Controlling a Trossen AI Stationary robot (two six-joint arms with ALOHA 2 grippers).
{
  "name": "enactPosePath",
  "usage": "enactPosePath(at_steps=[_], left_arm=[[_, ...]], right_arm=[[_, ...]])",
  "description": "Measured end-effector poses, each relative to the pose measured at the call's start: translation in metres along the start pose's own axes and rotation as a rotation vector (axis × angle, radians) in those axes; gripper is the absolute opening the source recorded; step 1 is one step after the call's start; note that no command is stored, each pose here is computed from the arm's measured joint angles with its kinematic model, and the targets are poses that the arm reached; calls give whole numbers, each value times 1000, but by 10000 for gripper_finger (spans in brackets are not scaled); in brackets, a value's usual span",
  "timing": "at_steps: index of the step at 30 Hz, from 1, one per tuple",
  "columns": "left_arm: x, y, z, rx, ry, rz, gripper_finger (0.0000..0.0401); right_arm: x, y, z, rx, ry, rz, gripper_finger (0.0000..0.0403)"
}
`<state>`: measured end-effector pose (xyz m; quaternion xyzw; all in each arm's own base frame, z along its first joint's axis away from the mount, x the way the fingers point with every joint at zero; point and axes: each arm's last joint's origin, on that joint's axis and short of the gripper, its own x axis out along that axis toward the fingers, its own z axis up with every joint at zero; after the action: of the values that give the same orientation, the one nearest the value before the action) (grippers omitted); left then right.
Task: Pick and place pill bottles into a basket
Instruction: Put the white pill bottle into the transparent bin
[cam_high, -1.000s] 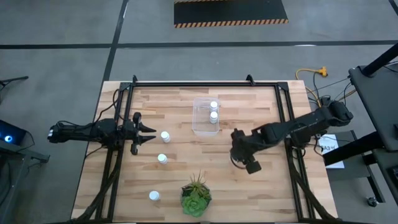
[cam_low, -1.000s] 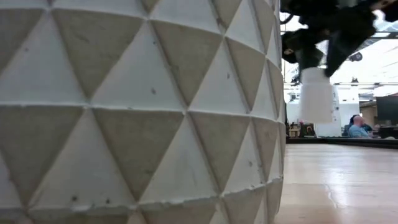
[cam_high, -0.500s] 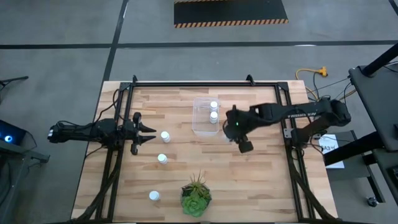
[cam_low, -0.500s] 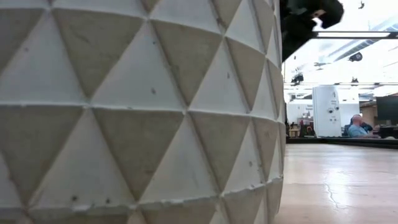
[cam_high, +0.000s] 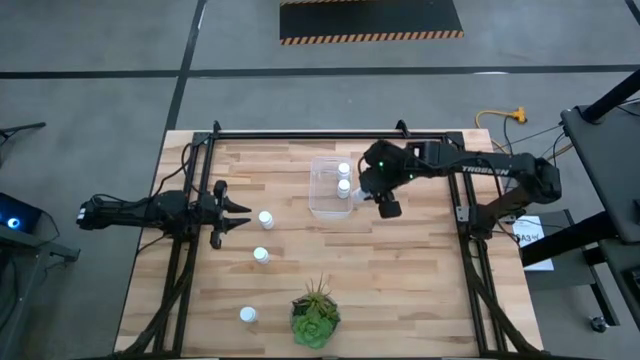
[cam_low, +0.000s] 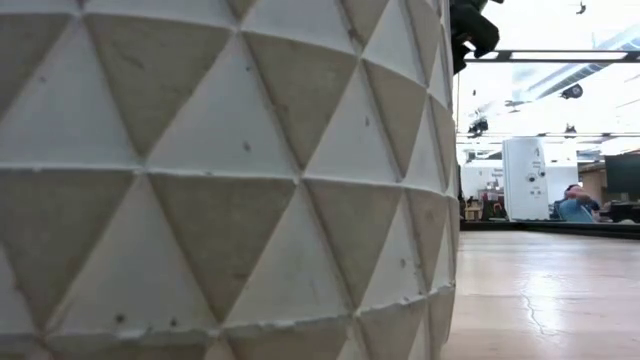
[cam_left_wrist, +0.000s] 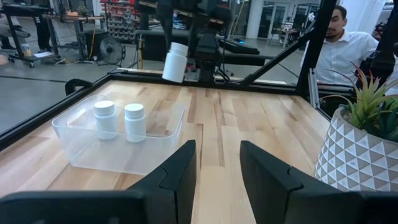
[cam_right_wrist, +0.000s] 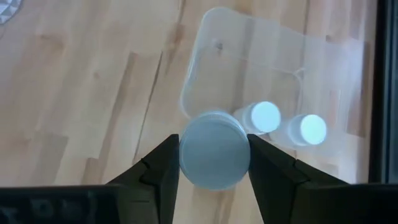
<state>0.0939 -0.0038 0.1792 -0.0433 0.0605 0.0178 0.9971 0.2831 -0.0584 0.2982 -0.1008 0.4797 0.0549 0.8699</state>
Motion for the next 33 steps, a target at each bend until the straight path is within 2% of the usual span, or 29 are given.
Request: enactPosePath(at_steps=[8, 23, 33], left_arm=[[0, 0, 0, 0, 0, 0, 107], [0, 0, 0, 0, 1, 0, 107], [0, 0, 0, 0, 0, 0, 107]], right_arm=[[-3, -11, 0, 9, -23, -28, 148], [49, -33, 27, 3, 71, 40, 148], [87, -34, 22, 8, 172, 118, 148]])
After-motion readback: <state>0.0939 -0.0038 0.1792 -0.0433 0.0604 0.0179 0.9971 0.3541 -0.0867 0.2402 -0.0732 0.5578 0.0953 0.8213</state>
